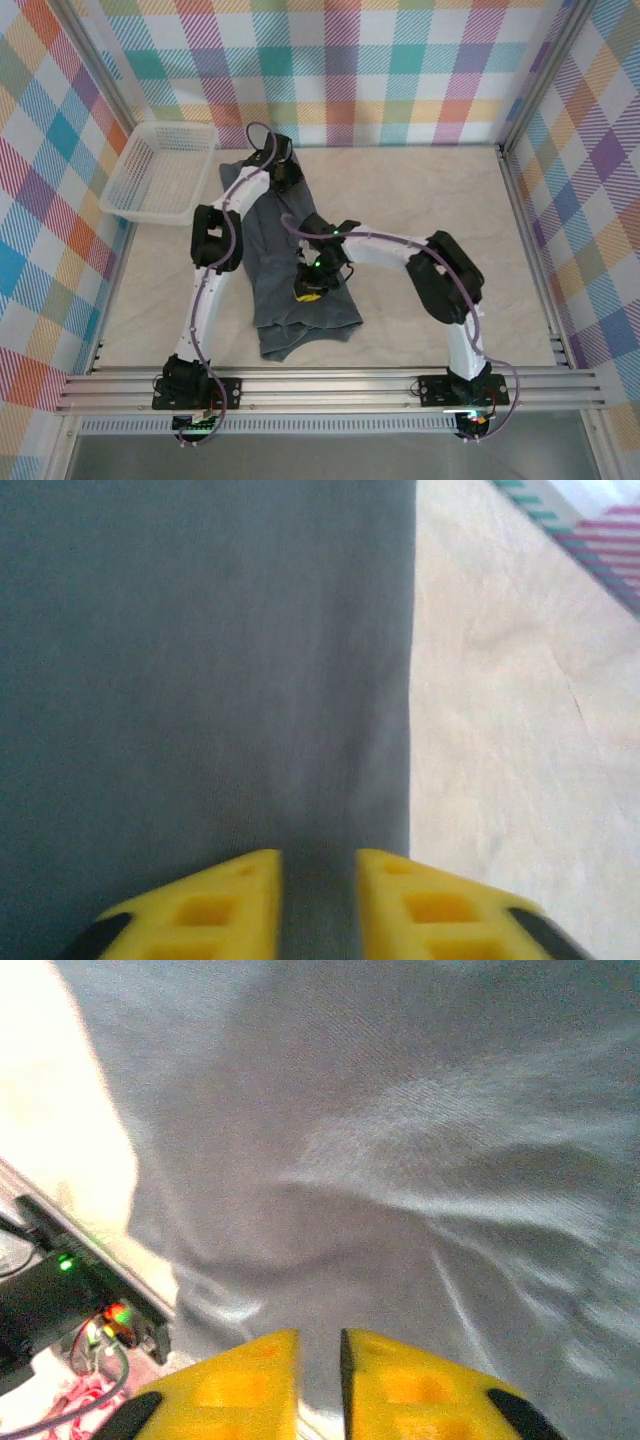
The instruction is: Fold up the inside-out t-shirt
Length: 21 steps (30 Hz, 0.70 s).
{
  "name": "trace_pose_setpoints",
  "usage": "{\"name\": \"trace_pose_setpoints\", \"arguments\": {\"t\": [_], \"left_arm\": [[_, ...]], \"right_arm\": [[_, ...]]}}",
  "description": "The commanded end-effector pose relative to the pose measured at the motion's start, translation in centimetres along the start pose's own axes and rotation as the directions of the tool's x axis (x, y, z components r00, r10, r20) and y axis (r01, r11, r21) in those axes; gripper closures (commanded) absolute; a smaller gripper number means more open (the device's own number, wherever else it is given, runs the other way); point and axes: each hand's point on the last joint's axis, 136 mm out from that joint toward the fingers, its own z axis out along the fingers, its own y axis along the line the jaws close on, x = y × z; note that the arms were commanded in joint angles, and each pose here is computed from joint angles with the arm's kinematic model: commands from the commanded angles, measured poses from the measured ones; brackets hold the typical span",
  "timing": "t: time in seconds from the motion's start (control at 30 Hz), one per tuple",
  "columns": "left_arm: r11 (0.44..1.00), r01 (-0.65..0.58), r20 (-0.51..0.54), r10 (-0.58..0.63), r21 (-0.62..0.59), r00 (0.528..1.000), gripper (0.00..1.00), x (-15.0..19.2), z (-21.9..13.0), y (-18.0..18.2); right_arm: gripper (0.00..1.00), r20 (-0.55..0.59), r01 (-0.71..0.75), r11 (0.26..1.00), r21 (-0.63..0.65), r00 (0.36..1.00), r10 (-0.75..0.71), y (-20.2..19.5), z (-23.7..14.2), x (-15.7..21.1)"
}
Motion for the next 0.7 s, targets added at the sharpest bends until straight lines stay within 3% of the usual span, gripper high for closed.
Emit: {"name": "trace_pose_setpoints", "arguments": {"t": [0.0,0.07,0.17,0.23,0.37,0.53,0.67], "left_arm": [[0.969,-0.094,0.227,0.041,0.229,0.973,0.49,-5.1,-13.6,-7.5],[0.964,-0.106,0.261,0.04,0.244,0.964,0.42,-4.0,-17.8,-7.0],[0.972,-0.09,0.24,0.036,0.217,0.97,0.4,-0.4,-21.9,-4.0],[0.975,-0.079,0.226,0.031,0.206,0.974,0.4,2.5,-24.3,-1.7],[0.989,-0.067,0.209,0.038,0.132,0.977,0.39,9.0,-28.1,4.4],[0.995,-0.063,0.088,0.056,0.079,0.995,0.36,16.5,-29.7,10.2],[0.998,-0.04,0.023,0.039,0.051,0.999,0.35,20.3,-30.2,13.2]], "right_arm": [[0.69,0.198,0.026,1.0,-0.006,0.98,-0.024,-0.4,-6.0,-1.1],[0.64,0.308,-0.053,0.997,0.052,0.951,0.035,-4.0,-8.3,-1.5],[0.61,0.359,-0.124,0.985,0.116,0.93,0.075,-9.1,-9.3,-0.8],[0.61,0.329,-0.142,0.982,0.121,0.94,0.096,-11.1,-8.8,0.2],[0.6,0.177,-0.112,0.993,0.029,0.978,0.105,-11.4,-6.0,3.2],[0.59,0.087,-0.158,0.987,-0.017,0.983,0.159,-12.0,-3.4,6.1],[0.59,0.032,-0.171,0.985,-0.024,0.985,0.171,-11.6,-1.9,7.7]]}}
